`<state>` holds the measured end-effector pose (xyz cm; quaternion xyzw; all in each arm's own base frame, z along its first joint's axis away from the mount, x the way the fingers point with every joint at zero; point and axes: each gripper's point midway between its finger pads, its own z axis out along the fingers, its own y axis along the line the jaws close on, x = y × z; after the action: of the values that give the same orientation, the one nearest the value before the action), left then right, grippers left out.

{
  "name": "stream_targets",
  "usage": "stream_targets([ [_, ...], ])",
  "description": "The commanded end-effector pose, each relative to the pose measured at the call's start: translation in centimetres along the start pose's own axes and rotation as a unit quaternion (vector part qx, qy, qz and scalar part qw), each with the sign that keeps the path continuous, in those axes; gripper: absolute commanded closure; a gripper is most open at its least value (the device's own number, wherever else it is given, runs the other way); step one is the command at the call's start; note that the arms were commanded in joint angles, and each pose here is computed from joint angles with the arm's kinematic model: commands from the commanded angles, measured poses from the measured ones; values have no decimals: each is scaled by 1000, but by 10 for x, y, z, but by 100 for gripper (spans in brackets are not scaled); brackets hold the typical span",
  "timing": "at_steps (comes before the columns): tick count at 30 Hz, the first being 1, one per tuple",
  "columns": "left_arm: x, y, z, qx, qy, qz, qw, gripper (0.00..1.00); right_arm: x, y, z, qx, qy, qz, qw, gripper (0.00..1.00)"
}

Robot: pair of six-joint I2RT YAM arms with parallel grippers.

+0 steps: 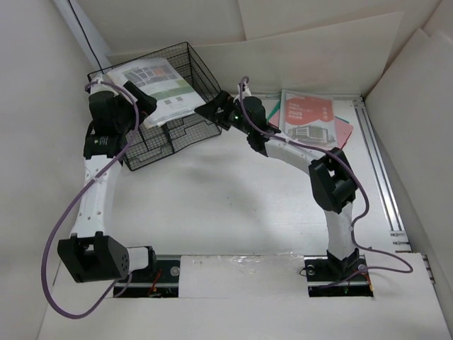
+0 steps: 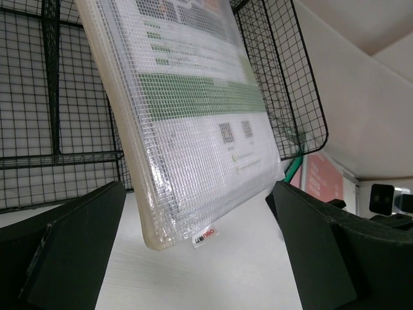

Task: Organize the desk

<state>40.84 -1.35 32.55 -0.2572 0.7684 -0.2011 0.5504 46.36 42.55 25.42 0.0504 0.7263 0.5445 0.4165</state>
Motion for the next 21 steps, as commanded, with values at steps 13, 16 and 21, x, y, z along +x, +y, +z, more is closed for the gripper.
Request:
stream_targets([
  [13,-7,24,11,-23,-68,-59,996,0,-20,38,28,-45,-59,10,997,78],
  [16,-8,31,15,-29,-81,-77,993,0,-20,43,27,-45,-67,-10,997,96],
  [21,4,46,29,-40,-74,-90,992,4,-45,72,18,-15,-119,-105,987,100],
])
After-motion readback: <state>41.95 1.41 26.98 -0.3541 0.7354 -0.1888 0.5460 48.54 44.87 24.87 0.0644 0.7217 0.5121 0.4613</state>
